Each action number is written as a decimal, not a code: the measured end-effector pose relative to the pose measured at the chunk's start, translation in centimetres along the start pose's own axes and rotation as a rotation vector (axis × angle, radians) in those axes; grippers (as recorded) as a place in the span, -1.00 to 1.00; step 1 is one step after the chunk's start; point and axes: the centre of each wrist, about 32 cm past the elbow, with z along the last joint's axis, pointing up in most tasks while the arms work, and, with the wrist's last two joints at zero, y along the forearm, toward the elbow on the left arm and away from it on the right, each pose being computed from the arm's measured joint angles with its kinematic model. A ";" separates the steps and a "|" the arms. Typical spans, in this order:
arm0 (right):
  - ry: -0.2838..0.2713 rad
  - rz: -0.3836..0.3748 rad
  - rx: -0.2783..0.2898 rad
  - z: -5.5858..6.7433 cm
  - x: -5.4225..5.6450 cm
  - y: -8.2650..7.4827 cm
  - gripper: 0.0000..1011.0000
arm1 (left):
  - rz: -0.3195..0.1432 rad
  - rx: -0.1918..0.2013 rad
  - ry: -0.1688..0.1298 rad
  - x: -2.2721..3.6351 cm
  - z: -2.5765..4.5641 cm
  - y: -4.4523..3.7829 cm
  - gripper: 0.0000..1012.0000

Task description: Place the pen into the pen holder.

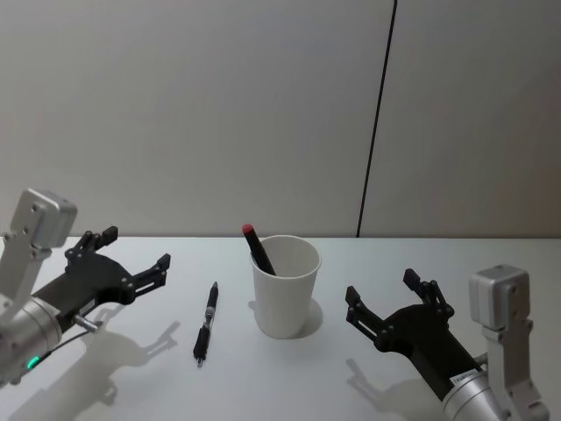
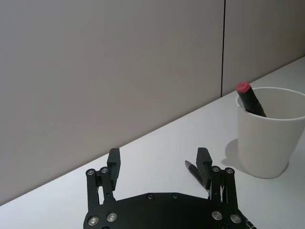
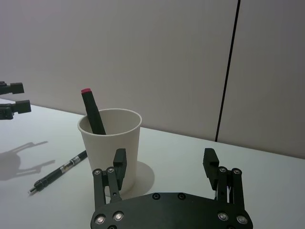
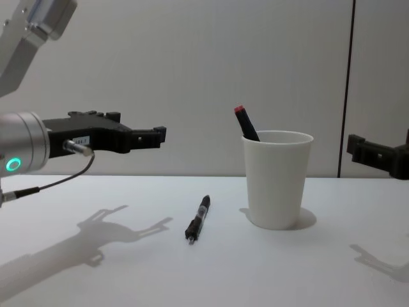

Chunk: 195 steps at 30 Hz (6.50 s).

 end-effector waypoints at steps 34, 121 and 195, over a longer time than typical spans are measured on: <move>0.000 0.000 0.000 0.0 0.0 0.0 0.98 | 0.003 0.161 0.139 -1.11 0.04 -4.57 0.98; 0.000 0.000 0.000 0.0 0.0 0.0 0.98 | -0.067 0.285 0.153 -7.47 -2.24 -5.01 0.92; 0.000 0.000 0.000 0.0 0.0 0.0 0.98 | -0.066 0.269 0.125 -7.63 -2.16 -4.77 -0.75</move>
